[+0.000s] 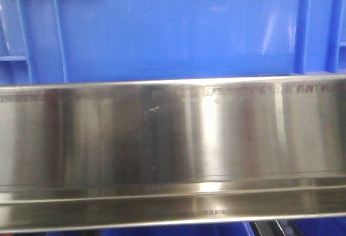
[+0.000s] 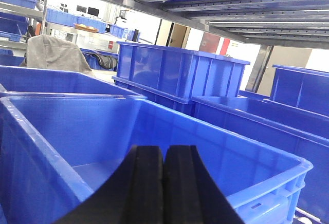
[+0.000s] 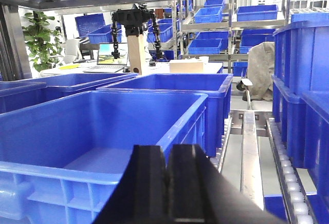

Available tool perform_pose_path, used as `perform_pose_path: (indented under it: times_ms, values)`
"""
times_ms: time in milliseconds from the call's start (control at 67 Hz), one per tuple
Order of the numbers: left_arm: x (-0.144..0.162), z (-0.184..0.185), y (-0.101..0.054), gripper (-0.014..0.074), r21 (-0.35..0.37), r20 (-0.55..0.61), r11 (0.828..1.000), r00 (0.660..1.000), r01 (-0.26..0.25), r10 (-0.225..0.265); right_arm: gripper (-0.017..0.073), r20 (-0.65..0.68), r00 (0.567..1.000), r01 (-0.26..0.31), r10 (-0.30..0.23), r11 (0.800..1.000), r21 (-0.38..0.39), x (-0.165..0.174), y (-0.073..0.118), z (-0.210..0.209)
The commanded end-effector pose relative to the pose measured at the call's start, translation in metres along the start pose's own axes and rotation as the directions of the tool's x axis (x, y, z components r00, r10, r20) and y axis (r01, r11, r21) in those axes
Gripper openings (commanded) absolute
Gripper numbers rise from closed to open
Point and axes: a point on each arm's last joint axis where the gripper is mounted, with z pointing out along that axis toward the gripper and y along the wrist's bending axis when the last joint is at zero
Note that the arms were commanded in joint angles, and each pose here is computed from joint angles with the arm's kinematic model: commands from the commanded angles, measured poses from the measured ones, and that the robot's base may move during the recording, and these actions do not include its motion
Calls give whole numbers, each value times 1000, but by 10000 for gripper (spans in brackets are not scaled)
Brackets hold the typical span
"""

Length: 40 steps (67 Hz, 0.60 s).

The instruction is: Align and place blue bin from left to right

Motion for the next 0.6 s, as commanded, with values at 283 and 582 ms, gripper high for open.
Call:
perform_pose_path:
  times_ms: [283, 582]
  values:
    - [-1, -1, -1, -111, 14, 10, 1000, 1000, -11, 11, -78, 27, 999, 20, -20, 1000, -10, -2, 1, -1]
    - [-1, -1, -1, -111, 14, 10, 1000, 1000, -11, 11, -78, 27, 999, 18, -17, 1000, -9, -1, 0, -3]
